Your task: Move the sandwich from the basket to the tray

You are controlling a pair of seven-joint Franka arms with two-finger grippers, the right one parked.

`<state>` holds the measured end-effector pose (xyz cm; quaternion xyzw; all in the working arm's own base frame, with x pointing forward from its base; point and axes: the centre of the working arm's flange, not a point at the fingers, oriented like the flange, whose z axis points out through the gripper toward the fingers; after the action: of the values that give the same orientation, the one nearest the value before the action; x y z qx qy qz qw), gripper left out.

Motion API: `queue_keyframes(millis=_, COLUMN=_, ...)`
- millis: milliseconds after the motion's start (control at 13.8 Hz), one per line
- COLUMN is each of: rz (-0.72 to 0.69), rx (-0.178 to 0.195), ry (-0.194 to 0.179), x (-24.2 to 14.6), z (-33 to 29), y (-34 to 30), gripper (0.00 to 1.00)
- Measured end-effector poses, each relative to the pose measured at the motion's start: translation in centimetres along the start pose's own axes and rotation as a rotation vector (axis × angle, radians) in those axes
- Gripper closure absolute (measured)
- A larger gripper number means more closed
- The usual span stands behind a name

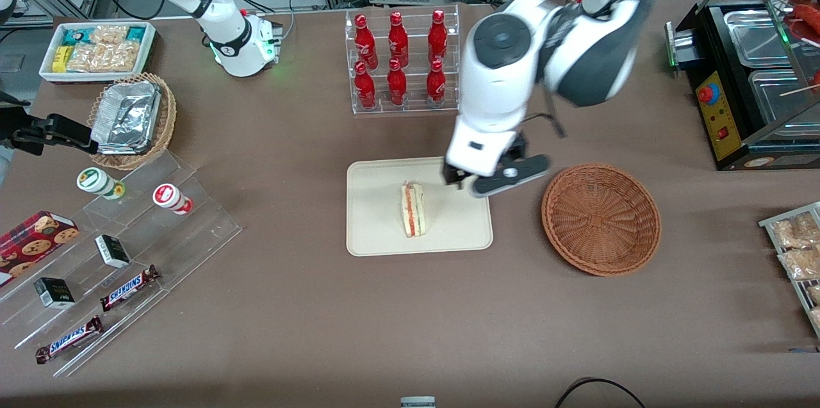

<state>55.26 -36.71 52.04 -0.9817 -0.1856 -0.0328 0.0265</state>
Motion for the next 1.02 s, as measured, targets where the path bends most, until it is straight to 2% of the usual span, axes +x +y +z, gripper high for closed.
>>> queue_keyframes(millis=145, rz=0.015, rx=0.027, ry=-0.017, x=1.8, z=-1.1, y=-3.5, gripper=0.0)
queue_keyframes(millis=363, rz=0.084, rx=0.038, ry=-0.028, x=4.6, z=-2.2, y=-9.8, gripper=0.0)
queue_keyframes(millis=653, rz=0.165, rx=0.022, ry=-0.06, x=7.0, z=-4.3, y=-17.9, gripper=0.0)
queue_keyframes(millis=1016, rz=0.264, rx=0.003, ry=-0.086, x=9.9, z=-5.2, y=-24.4, gripper=0.0)
